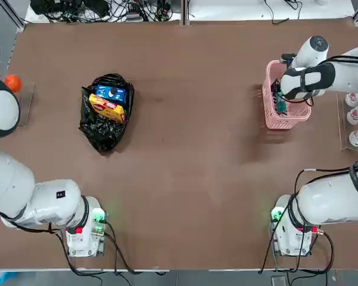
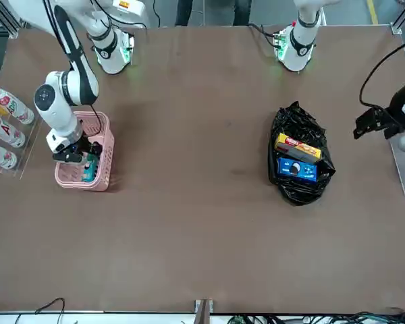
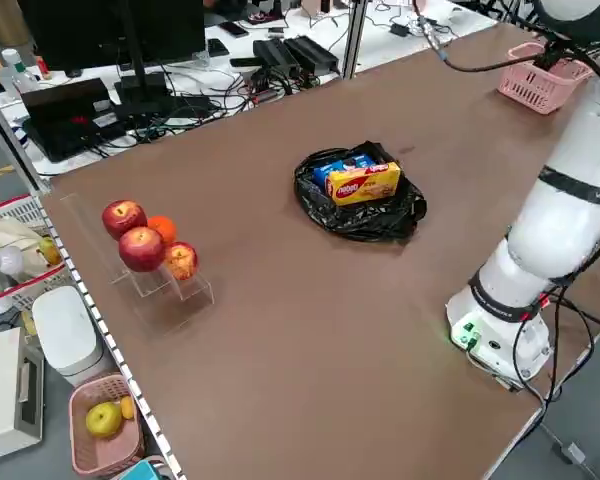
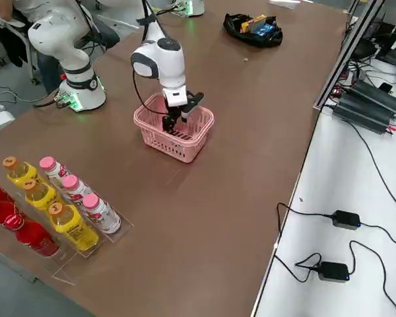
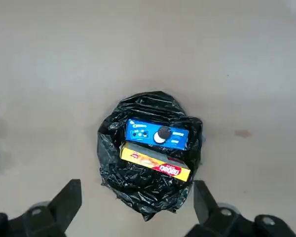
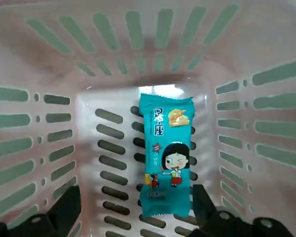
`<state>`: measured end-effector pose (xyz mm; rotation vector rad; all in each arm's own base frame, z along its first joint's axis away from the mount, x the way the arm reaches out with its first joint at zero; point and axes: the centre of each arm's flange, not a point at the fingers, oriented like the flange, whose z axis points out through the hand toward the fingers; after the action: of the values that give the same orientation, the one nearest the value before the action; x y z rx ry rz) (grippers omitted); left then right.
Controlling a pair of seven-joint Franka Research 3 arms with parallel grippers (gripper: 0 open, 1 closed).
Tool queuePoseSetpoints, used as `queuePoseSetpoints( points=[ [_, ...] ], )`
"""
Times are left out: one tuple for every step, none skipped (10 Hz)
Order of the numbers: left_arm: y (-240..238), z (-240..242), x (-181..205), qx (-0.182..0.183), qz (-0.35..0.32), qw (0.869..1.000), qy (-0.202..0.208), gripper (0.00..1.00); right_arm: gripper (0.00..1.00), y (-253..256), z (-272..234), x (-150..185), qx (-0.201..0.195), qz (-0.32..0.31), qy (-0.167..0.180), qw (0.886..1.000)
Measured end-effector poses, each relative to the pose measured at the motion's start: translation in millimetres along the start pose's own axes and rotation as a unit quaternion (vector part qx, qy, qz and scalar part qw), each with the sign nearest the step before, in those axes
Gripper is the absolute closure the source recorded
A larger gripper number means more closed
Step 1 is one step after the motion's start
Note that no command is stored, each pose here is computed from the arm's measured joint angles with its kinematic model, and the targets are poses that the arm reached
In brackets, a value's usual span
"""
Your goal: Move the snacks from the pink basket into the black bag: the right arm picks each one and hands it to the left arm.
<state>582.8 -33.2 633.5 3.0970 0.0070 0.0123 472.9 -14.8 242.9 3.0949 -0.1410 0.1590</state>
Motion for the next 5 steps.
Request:
queuePoseSetpoints(
  points=[
    [-1.8,-6.3,-3.2,0.001,-0.004,1.000,0.005,0.00,0.00,3.5,-0.6,1.6,-0.001,0.002,0.001,1.000],
    [-1.4,-12.4,-6.5,0.002,-0.004,1.000,0.011,0.00,0.00,8.2,-0.6,3.2,-0.004,0.002,0.002,1.000],
    [3.4,-18.4,-9.7,0.001,-0.001,1.000,0.017,0.00,0.00,14.2,-0.1,5.0,-0.007,0.004,0.004,1.000],
    [11.8,-21.4,-10.8,-0.001,-0.001,1.000,0.023,0.00,0.00,18.6,1.5,7.1,-0.009,0.004,0.007,1.000],
    [15.9,-21.2,-10.0,-0.001,-0.004,1.000,0.027,0.00,0.00,20.3,5.2,7.9,-0.009,0.005,0.010,1.000]
  ],
)
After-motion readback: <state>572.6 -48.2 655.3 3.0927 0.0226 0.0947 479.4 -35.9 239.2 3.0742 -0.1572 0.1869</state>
